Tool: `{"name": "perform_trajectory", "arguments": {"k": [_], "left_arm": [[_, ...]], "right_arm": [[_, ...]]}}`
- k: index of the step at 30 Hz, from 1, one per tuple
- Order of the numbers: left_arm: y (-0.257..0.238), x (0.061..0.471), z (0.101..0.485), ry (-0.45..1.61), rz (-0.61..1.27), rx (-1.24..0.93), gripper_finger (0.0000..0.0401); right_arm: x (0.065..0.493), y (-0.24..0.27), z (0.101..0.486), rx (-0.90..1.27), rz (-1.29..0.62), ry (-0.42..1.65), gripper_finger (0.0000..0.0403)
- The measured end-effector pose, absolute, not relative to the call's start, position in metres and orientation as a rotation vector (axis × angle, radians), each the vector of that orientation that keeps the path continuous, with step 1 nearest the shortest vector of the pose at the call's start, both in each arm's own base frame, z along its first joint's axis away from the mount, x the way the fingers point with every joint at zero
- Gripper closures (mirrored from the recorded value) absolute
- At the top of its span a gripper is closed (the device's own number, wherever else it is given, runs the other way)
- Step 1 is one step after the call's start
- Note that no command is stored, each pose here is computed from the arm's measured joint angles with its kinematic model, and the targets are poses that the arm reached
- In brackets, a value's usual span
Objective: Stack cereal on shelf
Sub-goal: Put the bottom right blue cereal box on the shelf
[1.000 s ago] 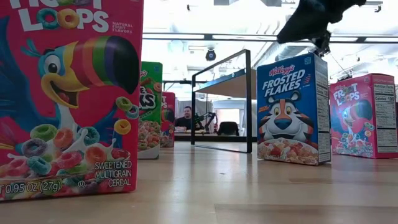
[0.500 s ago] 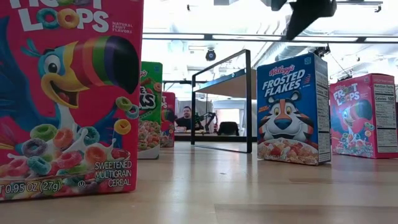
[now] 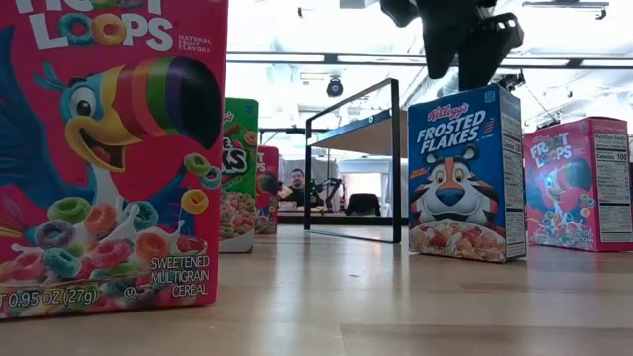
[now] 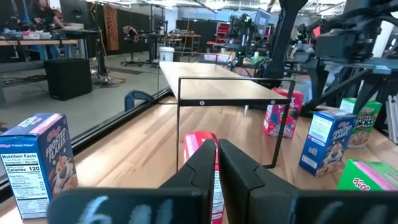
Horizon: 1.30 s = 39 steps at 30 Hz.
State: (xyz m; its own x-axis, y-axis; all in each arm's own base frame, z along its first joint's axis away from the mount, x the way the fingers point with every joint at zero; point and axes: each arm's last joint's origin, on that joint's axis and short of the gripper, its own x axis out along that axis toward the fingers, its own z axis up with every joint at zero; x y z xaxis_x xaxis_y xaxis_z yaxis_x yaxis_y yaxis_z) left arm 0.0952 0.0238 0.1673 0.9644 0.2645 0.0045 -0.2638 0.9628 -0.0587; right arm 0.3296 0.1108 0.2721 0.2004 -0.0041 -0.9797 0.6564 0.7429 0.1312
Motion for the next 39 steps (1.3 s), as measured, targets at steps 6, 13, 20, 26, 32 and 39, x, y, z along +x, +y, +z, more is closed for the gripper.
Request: {"name": "perform_trajectory", "arguments": {"k": [6,13,20,26,32,39], "left_arm": [[0.024,0.095,0.167,-0.012,0.265,-0.058,0.0389],[0.024,0.095,0.167,-0.013,0.265,-0.066,0.0389],[0.024,0.095,0.167,-0.012,0.265,-0.066,0.0389],[0.024,0.095,0.167,-0.013,0.265,-0.066,0.0389],[0.024,0.095,0.168,-0.010,0.265,-0.038,0.0389],[0.024,0.095,0.172,-0.051,0.270,0.027,0.0389]], "right_arm": [[0.329,0.106,0.269,0.616,-0.538,1.325,0.0091],[0.336,0.112,0.254,0.649,-0.545,1.383,0.0104],[0.342,0.117,0.240,0.648,-0.539,1.420,0.0148],[0.343,0.117,0.240,0.647,-0.528,1.413,0.0211],[0.346,0.118,0.241,0.599,-0.453,1.399,0.0264],[0.348,0.119,0.257,0.505,-0.336,1.402,0.0267]]}}
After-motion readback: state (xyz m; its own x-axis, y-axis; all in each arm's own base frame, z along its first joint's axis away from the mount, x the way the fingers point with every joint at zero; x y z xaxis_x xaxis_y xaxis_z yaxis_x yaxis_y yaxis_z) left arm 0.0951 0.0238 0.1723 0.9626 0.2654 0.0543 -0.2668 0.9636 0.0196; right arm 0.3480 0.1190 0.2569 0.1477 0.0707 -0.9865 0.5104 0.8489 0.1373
